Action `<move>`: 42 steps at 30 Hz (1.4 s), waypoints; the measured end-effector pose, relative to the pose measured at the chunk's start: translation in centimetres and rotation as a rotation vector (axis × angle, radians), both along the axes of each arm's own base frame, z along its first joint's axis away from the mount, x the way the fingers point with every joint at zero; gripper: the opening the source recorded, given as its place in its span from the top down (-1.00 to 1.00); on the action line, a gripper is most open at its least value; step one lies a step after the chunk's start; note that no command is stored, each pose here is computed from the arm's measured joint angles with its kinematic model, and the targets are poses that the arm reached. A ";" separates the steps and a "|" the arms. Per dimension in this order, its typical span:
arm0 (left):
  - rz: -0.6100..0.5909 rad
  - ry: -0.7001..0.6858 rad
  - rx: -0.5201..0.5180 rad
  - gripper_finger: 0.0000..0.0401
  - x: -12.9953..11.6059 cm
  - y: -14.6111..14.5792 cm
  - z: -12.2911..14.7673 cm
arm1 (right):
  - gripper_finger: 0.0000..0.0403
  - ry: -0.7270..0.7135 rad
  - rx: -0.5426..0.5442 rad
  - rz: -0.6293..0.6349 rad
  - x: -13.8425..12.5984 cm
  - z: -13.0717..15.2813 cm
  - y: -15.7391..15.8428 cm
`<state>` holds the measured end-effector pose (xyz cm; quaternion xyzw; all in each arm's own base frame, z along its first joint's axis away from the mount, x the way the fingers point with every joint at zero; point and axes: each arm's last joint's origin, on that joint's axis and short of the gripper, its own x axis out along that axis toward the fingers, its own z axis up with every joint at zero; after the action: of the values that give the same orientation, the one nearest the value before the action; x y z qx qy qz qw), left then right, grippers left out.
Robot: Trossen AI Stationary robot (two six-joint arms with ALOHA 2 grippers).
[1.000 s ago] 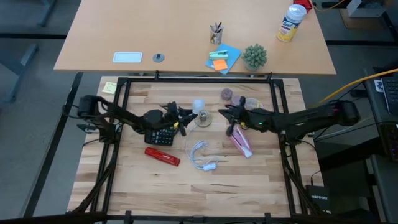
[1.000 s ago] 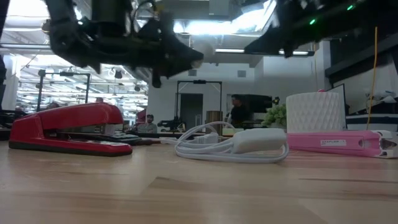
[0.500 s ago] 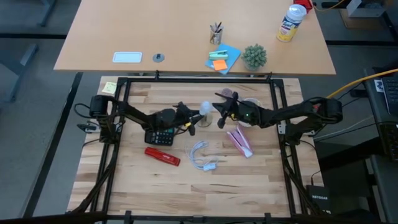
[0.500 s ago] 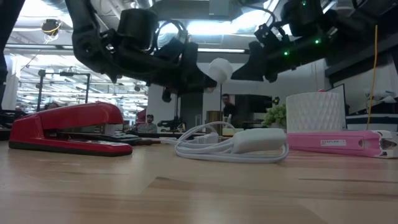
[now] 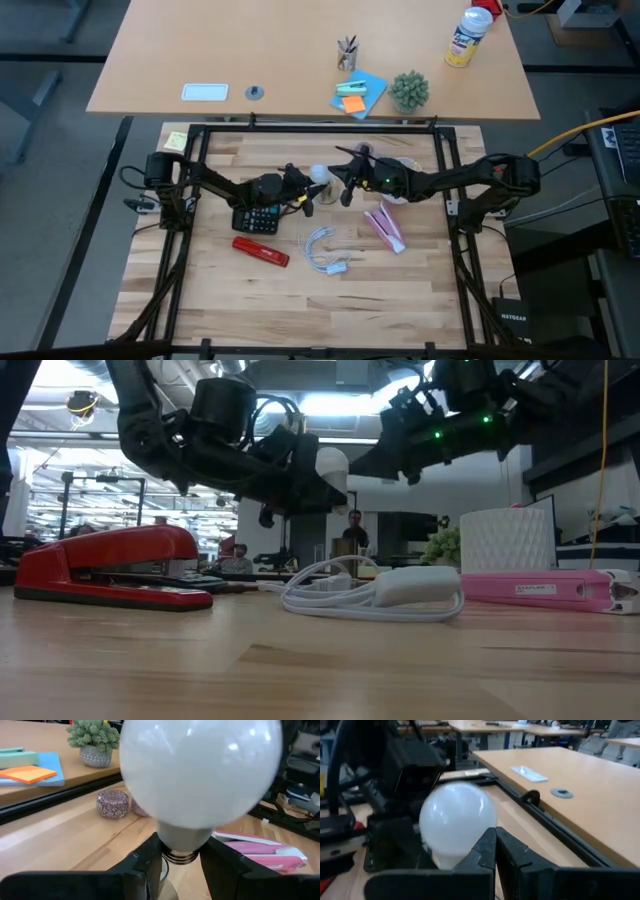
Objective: Screw lightbulb
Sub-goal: Insert the white lightbulb into the golden lamp
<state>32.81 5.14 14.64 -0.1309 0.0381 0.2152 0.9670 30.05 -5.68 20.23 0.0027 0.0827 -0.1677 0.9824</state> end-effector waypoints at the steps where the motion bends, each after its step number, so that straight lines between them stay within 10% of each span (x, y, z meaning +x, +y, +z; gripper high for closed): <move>1: 0.003 -0.003 0.000 0.44 0.0 0.1 0.0 | 0.96 0.018 -0.004 -0.008 0.0 -0.1 0.0; 21: 0.015 0.059 0.017 0.44 -0.1 0.5 -0.4 | 0.96 0.068 -0.087 -0.168 -0.3 -0.1 -0.4; 42: 0.026 0.148 0.029 0.44 0.9 1.2 -1.3 | 0.96 -0.032 -0.107 -0.062 0.0 0.8 -0.2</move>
<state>33.74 6.30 13.37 -0.1014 0.1045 0.2372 0.9605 30.04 -5.87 21.08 -0.0445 0.0579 -0.2021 0.9766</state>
